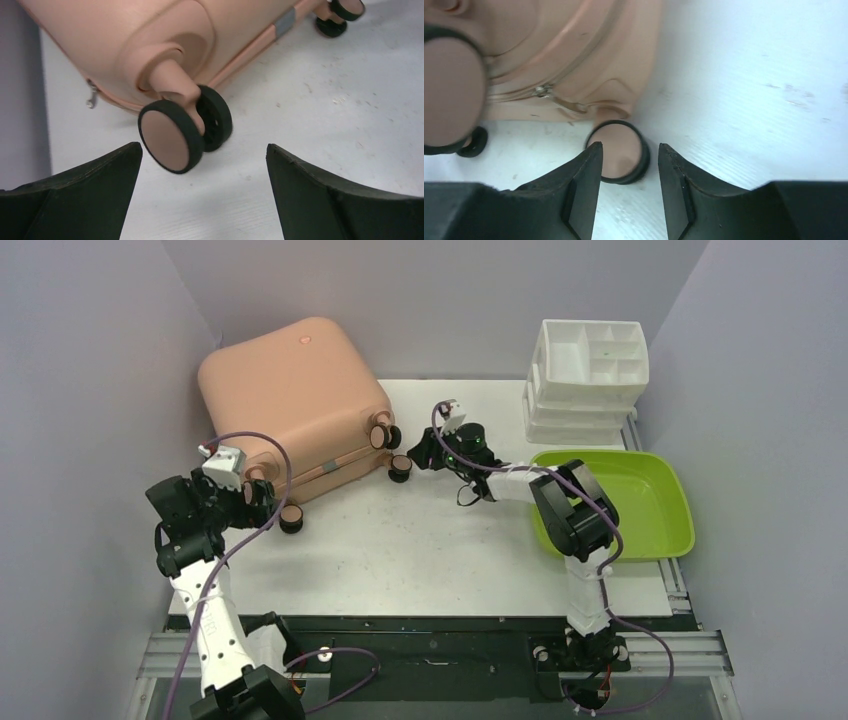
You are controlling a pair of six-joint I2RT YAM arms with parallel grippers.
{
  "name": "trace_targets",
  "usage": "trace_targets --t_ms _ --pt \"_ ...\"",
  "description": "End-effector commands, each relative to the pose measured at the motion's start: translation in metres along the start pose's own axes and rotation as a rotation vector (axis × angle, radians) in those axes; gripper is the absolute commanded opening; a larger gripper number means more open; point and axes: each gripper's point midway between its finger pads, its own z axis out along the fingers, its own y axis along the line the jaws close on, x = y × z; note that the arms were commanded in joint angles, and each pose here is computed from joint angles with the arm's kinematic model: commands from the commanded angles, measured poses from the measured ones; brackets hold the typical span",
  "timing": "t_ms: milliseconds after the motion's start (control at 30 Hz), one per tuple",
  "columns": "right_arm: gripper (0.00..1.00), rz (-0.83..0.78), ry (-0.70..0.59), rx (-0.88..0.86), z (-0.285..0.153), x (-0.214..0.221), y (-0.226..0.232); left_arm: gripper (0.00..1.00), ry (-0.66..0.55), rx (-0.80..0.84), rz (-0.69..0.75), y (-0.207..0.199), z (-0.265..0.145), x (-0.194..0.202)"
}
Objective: Open, take out, and arrange the luggage
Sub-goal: Unzip the luggage at the center of the board.
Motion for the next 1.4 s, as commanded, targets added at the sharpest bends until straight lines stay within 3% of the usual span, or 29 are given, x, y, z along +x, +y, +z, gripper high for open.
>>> trace_targets --t_ms 0,233,467,733,1033,1367 --pt "0.41 -0.069 -0.018 0.037 -0.014 -0.026 -0.002 0.92 -0.159 -0.263 0.002 0.045 -0.009 -0.05" --pt "0.43 0.057 0.143 -0.009 0.021 -0.001 0.002 0.92 -0.17 -0.278 -0.016 0.049 -0.005 -0.049" --pt "0.46 0.121 0.162 -0.037 0.047 -0.003 0.004 0.92 -0.159 -0.277 -0.007 0.055 0.002 -0.047" --pt "0.43 0.162 0.263 -0.057 0.057 0.028 0.003 0.92 -0.159 -0.261 0.007 0.057 0.007 -0.047" --pt "0.26 0.212 0.426 -0.168 0.025 0.079 0.032 0.92 -0.115 -0.249 0.034 0.06 0.011 -0.031" --pt "0.24 0.204 0.608 -0.266 -0.026 0.16 0.092 0.92 -0.082 -0.23 0.065 0.057 0.002 -0.016"
